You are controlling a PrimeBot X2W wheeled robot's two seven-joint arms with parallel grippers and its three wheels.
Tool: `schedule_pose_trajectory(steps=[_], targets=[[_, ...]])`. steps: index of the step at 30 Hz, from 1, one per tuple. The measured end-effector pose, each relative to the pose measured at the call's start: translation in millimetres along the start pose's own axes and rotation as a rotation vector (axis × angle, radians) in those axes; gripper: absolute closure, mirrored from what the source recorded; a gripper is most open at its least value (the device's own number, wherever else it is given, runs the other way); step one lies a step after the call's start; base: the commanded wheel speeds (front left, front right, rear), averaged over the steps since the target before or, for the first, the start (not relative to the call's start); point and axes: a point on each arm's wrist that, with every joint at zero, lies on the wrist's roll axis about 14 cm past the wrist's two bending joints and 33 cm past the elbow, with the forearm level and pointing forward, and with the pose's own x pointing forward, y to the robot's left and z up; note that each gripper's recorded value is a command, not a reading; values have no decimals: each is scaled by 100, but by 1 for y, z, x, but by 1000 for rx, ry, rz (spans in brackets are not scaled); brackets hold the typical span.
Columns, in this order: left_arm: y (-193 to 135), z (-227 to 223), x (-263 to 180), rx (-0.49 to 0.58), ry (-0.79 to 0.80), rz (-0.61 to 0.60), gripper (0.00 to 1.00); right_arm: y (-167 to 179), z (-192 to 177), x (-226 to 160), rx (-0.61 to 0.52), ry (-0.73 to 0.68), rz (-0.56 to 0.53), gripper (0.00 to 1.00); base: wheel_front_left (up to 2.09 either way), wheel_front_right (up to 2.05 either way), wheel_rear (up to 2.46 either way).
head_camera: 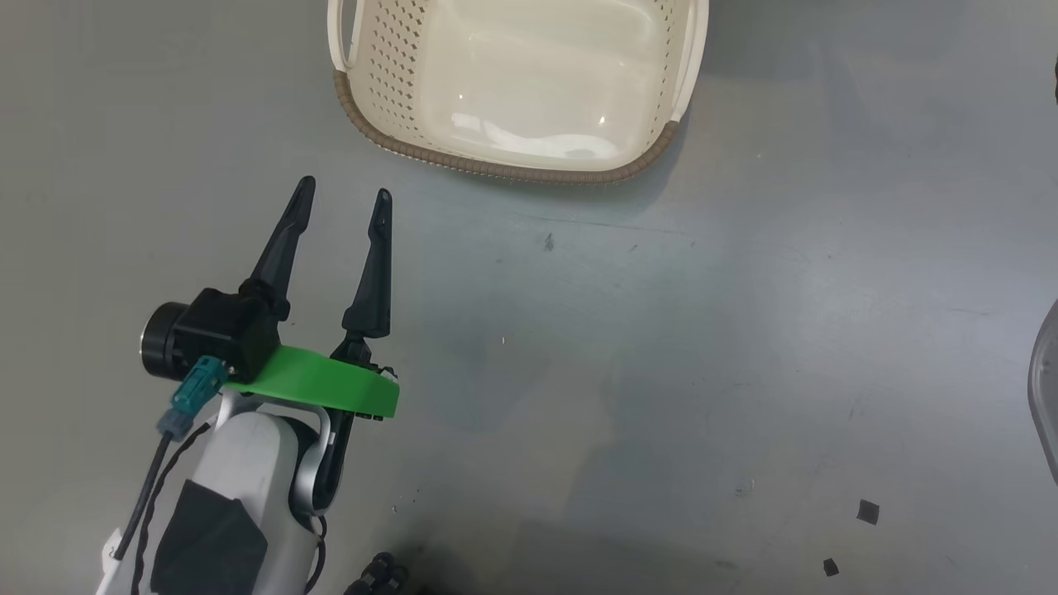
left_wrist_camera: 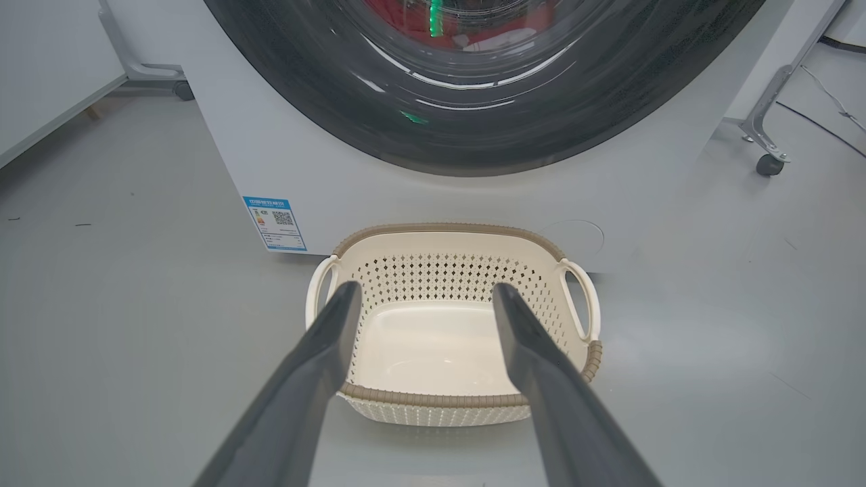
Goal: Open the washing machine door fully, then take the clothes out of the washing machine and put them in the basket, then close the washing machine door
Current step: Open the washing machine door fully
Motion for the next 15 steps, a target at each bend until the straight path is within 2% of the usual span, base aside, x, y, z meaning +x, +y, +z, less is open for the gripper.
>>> schedule_pose_trajectory(steps=[7, 15], targets=[[2, 3, 2, -38, -9, 9, 0, 0, 1, 8, 72, 24, 7, 100, 0, 0, 0], [3, 4, 1, -35, -11, 10, 0, -4, -4, 16, 89, 76, -19, 100, 0, 0, 0]])
